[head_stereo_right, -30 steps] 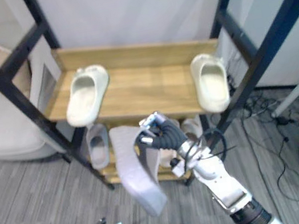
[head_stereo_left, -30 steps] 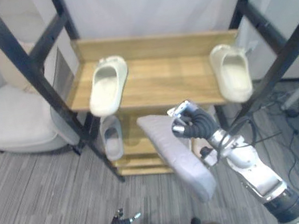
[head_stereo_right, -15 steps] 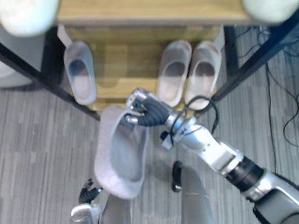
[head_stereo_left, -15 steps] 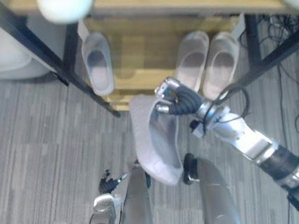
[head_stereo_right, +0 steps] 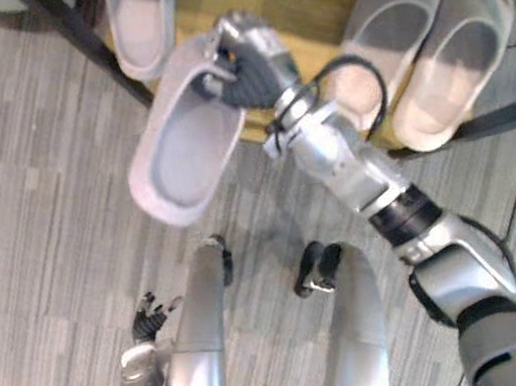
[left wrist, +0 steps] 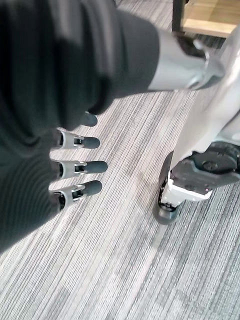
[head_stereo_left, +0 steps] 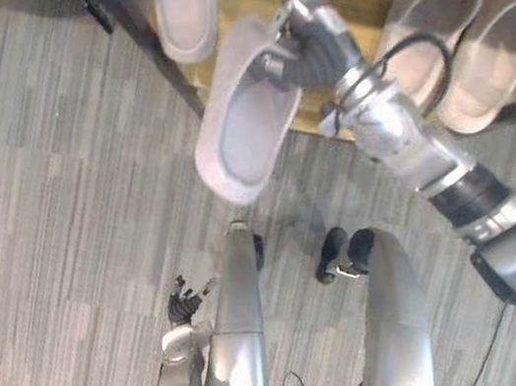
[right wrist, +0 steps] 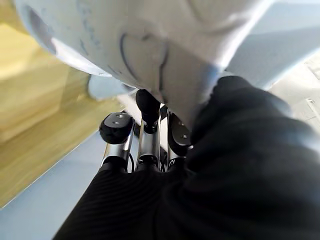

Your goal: Organize the slippers on the shoe rack

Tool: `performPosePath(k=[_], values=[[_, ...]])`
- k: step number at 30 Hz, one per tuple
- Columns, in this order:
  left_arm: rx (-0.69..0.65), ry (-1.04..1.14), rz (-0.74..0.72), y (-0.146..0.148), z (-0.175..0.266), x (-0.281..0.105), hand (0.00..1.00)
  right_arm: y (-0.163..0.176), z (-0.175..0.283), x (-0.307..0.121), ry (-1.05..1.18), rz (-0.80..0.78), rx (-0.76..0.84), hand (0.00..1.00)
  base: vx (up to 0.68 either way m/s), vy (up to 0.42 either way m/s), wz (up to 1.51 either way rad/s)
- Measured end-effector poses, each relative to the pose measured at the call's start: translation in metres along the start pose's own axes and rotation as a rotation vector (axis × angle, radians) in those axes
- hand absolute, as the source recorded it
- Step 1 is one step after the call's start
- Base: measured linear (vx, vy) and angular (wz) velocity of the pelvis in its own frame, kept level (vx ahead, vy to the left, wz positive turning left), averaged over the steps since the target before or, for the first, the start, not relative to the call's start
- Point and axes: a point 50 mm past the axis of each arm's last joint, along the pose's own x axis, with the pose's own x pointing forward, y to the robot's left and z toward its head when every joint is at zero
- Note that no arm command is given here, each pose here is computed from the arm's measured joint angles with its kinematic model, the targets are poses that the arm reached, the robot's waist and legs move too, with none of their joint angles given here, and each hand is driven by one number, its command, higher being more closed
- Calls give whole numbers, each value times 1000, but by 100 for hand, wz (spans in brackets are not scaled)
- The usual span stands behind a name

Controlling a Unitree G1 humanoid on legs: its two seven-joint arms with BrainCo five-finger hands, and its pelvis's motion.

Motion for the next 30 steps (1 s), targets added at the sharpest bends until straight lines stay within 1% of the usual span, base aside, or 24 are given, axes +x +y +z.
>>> performPosePath(k=[1,5,9,12,19,22,23,30], values=[[3,-2,-5,-1,0,0,0,-7,-6,5,11,-17,-61,100,21,-33,17],[9,-16,-12,-2,-1,-2,0,-24,-25,18,76,-68,-176,100,24,-29,18],[16,-14,-17,-3,-2,-3,0,-30,-34,23,113,-77,-205,100,12,-8,4],[25,-3,-15,-5,-5,-3,0,-33,-46,25,158,-66,-267,100,6,3,5],[14,29,-11,-6,-14,-5,0,-41,-69,27,260,-60,-357,100,0,3,2],[10,51,-6,-5,-19,-6,0,-50,-76,31,299,-80,-388,100,4,9,2],[7,54,-7,-5,-19,-7,0,-55,-75,34,295,-97,-411,0,15,14,3],[9,57,-9,-6,-20,-7,0,-63,-74,39,293,-161,-450,0,11,4,4]])
